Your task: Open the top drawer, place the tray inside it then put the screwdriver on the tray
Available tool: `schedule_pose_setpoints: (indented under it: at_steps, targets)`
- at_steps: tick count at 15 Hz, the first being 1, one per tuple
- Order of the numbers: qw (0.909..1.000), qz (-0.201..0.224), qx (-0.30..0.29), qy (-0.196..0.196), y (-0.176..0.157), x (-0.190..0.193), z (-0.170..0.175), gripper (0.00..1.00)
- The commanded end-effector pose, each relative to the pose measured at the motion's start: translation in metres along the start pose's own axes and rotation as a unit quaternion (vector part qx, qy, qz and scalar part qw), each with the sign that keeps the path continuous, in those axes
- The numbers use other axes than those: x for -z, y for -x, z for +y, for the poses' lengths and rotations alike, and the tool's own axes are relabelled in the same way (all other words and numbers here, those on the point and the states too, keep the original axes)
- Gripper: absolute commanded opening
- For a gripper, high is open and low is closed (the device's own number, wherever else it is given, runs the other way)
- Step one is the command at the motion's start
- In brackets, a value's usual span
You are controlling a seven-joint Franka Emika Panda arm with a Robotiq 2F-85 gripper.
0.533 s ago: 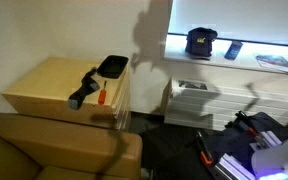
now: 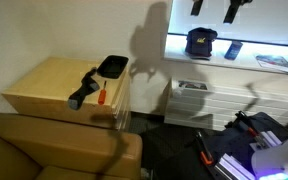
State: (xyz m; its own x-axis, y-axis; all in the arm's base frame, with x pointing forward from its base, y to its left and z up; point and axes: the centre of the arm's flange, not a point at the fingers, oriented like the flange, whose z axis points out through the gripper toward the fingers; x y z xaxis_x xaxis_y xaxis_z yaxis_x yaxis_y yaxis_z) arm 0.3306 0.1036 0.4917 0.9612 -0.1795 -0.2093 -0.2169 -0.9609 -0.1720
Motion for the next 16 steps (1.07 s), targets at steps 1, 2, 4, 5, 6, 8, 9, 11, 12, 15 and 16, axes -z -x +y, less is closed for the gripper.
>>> schedule_pose_setpoints:
  at_steps: [1, 2, 4, 5, 6, 8, 9, 11, 12, 15, 16]
  targets:
    - [0.9982, -0.006, -0.053, -0.026, -0.044, -0.088, -0.017, 1.00]
    - [0.9973, 0.009, -0.068, -0.027, -0.056, -0.110, -0.019, 1.00]
    - [0.9958, 0.012, -0.088, -0.021, -0.081, -0.148, -0.027, 1.00]
    - [0.9956, 0.010, -0.092, -0.012, -0.091, -0.164, -0.033, 1.00]
    - [0.9967, 0.022, -0.077, -0.014, -0.060, -0.127, -0.017, 1.00]
    - [0.9968, 0.008, -0.080, -0.007, -0.068, -0.146, -0.019, 1.00]
    - [0.9967, 0.011, -0.079, -0.009, -0.068, -0.142, -0.019, 1.00]
    - [0.9963, 0.015, -0.084, 0.014, -0.068, -0.141, -0.013, 1.00]
    - [0.9963, 0.009, -0.082, 0.023, -0.075, -0.154, -0.012, 1.00]
    - [0.9969, 0.031, -0.071, 0.013, -0.107, -0.216, -0.016, 1.00]
    - [0.9965, 0.038, -0.074, 0.007, -0.115, -0.230, -0.019, 1.00]
